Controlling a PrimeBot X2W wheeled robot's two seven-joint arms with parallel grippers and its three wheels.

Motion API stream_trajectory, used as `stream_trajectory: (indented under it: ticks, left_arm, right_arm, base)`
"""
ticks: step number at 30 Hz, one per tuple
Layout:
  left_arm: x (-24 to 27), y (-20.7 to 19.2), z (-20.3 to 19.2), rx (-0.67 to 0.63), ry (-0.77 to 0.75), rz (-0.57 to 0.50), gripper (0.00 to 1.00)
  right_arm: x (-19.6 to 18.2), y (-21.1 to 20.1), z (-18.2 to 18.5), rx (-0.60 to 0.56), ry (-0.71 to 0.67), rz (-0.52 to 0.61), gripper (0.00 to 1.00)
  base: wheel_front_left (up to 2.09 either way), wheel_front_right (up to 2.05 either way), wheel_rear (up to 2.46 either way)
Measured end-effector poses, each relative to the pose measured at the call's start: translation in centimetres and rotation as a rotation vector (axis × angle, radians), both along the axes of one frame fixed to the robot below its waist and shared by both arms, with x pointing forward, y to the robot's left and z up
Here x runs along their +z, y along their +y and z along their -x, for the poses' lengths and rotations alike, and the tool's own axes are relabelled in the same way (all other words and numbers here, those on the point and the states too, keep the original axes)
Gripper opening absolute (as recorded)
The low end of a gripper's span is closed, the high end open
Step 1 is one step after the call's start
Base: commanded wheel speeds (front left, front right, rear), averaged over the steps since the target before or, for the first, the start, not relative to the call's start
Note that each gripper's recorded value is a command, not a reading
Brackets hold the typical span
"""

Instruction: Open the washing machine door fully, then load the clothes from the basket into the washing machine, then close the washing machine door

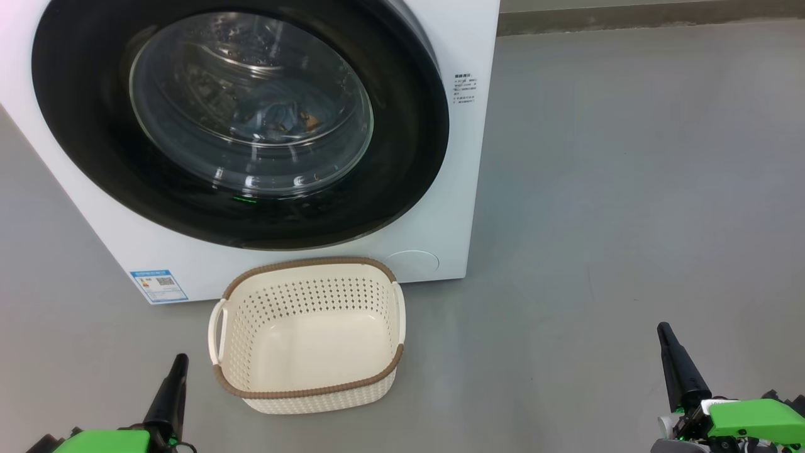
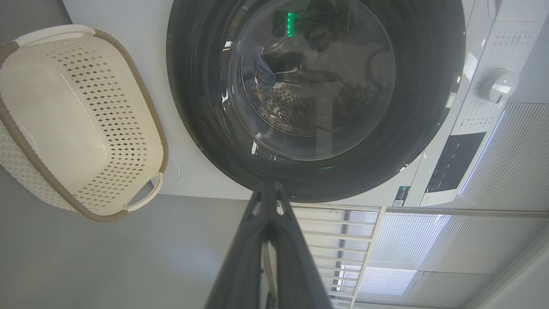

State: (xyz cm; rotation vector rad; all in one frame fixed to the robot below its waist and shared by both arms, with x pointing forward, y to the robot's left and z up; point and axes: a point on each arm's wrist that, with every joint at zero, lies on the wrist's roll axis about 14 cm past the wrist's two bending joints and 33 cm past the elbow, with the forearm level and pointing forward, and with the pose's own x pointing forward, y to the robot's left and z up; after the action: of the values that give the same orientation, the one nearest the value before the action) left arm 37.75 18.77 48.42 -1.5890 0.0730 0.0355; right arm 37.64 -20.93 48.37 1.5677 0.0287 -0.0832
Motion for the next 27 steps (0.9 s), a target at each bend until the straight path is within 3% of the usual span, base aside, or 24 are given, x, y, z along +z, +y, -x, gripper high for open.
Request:
stream_trajectory:
  ticks: [27]
  left_arm:
    - [0.0, -0.01, 0.0, -0.002, 0.0, 0.001, 0.0]
  right_arm:
    - [0.0, 0.01, 0.0, 0.0, 0.0, 0.0, 0.0]
  base:
    - [0.0, 0.0, 0.0]
